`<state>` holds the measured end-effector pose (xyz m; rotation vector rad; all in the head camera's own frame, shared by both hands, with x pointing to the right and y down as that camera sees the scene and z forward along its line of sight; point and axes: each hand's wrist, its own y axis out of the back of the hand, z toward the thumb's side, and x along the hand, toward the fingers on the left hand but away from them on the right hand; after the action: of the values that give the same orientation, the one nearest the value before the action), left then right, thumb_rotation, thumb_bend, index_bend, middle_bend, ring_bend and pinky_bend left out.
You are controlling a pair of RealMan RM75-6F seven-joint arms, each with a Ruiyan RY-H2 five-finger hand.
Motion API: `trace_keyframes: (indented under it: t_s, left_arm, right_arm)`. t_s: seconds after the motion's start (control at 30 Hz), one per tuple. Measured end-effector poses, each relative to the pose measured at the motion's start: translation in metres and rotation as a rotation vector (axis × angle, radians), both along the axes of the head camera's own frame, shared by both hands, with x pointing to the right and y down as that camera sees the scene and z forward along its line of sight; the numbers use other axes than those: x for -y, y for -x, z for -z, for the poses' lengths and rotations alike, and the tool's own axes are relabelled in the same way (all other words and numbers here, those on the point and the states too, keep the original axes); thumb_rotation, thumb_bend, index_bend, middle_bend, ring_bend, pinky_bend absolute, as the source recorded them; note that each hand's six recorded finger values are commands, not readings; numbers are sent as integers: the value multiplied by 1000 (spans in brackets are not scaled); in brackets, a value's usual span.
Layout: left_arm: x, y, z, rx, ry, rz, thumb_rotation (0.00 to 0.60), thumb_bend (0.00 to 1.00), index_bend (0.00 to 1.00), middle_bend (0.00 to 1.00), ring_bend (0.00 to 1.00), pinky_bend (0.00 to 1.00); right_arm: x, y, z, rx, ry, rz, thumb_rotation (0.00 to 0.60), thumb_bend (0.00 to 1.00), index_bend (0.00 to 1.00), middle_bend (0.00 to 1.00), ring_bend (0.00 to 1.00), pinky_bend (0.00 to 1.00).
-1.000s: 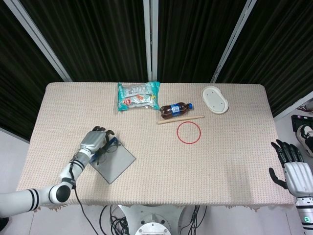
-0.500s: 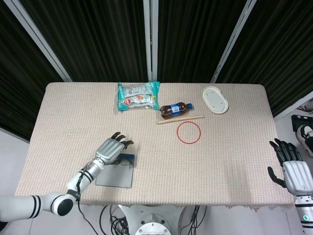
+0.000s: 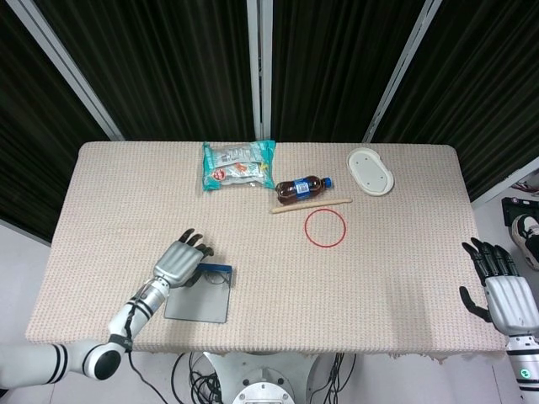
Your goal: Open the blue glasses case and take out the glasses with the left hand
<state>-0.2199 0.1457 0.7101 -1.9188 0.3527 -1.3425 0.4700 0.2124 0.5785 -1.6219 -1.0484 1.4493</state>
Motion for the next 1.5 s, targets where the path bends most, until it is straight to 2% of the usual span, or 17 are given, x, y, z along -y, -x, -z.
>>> trace_keyframes:
  t_s: [0.33,1.03,1.23,1.5]
  left_arm:
    - [0,4,-4,5,15,31,600,406,380,343,125,0]
    - [2,5,-7,6,37,44,600,434,451,395,154,0]
    - [3,4,-7,2,36,41,600,508,475,408,162,0]
    - [10,-3,-5,-47,-14,56,600,510,512,430,182,0]
  right_arm:
    - [13,-2,15,-10,-66,-2,600,360,0,51,0,0]
    - [7,-4,11,-11,-36,-12,600,360,0,51,0,0]
    - [7,-4,10,-13,-33,-13,600,360,0,51,0,0]
    - [7,-8,10,-16,-33,-27,600,361,0,51,0,0]
